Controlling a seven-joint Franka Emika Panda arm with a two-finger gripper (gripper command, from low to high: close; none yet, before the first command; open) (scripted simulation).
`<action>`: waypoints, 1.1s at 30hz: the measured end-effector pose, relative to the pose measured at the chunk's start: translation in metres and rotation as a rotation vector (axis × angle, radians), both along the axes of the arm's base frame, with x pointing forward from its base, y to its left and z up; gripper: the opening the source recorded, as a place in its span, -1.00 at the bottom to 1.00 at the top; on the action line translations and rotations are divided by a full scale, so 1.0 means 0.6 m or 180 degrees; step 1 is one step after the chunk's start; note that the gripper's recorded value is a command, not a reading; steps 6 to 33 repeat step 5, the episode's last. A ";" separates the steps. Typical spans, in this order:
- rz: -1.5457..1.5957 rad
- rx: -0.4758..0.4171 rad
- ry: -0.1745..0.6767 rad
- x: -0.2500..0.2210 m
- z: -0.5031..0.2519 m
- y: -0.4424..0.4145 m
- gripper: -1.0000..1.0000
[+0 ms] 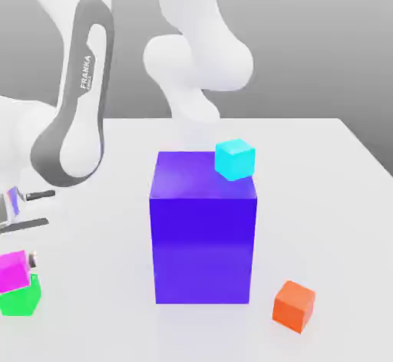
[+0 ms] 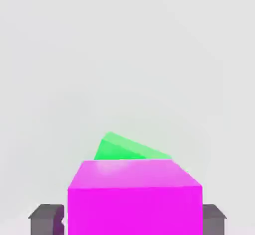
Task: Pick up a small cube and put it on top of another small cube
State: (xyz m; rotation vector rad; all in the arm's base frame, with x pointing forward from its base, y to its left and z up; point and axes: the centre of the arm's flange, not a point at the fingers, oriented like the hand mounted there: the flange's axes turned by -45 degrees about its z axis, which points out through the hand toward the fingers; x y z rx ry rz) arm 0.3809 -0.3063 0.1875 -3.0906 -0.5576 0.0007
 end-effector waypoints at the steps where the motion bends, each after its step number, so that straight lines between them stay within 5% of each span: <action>1: 0.0000 0.0000 0.0000 0.000 0.000 0.000 1.00; 33: 0.0008 -0.0005 -0.0007 0.002 0.029 0.000 1.00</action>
